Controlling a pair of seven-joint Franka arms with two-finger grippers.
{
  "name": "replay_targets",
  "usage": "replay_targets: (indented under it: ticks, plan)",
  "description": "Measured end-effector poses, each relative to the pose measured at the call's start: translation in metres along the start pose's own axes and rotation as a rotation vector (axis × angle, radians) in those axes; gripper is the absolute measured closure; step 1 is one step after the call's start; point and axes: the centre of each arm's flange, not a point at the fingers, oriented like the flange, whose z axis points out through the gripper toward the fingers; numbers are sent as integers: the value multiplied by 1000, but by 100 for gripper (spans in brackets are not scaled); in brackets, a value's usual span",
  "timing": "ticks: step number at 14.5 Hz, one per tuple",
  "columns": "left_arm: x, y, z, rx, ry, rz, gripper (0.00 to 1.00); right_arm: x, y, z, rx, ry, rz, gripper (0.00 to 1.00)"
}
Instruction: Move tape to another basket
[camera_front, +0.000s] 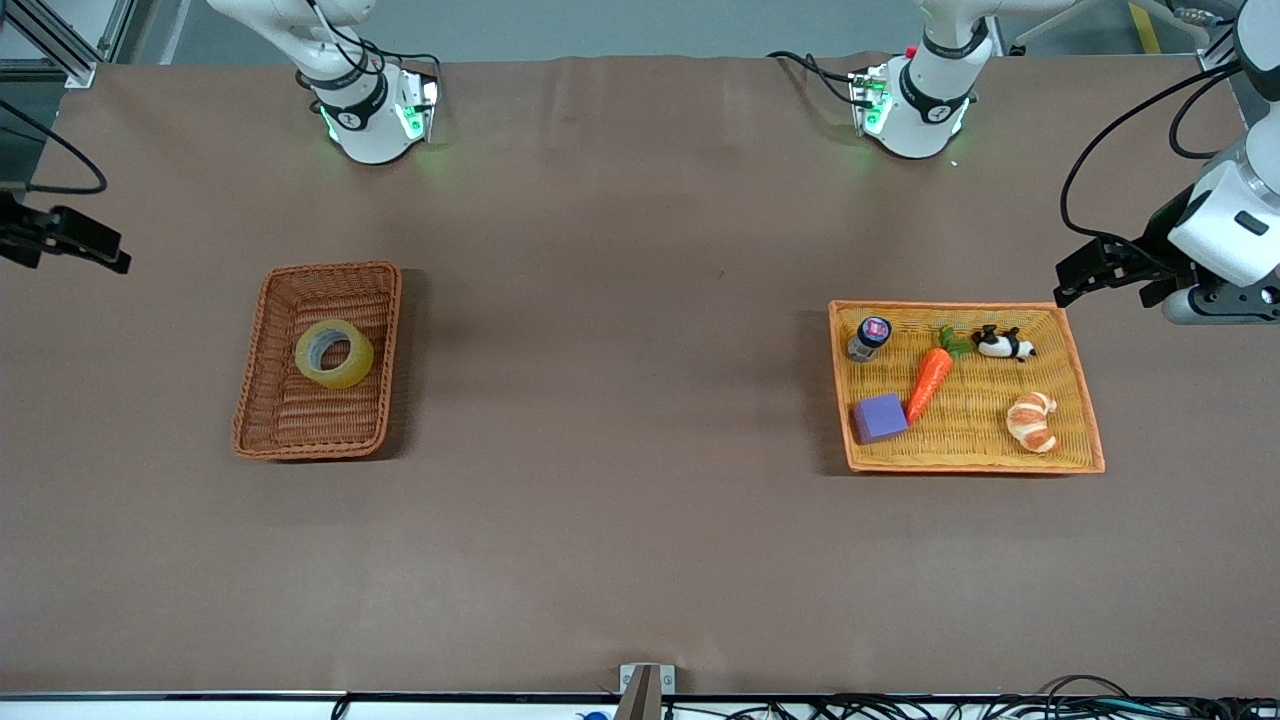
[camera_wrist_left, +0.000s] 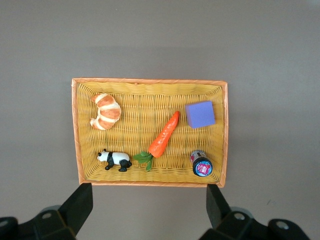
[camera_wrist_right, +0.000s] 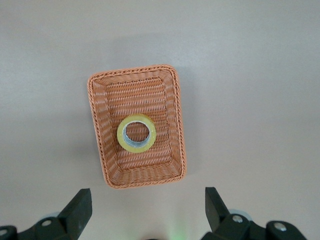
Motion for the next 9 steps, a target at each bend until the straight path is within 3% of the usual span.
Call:
replay_targets:
  ticks: [9]
  plan:
    - [-20,18,-22,1,14,33,0,-2,4,-4,0,-6,9,0]
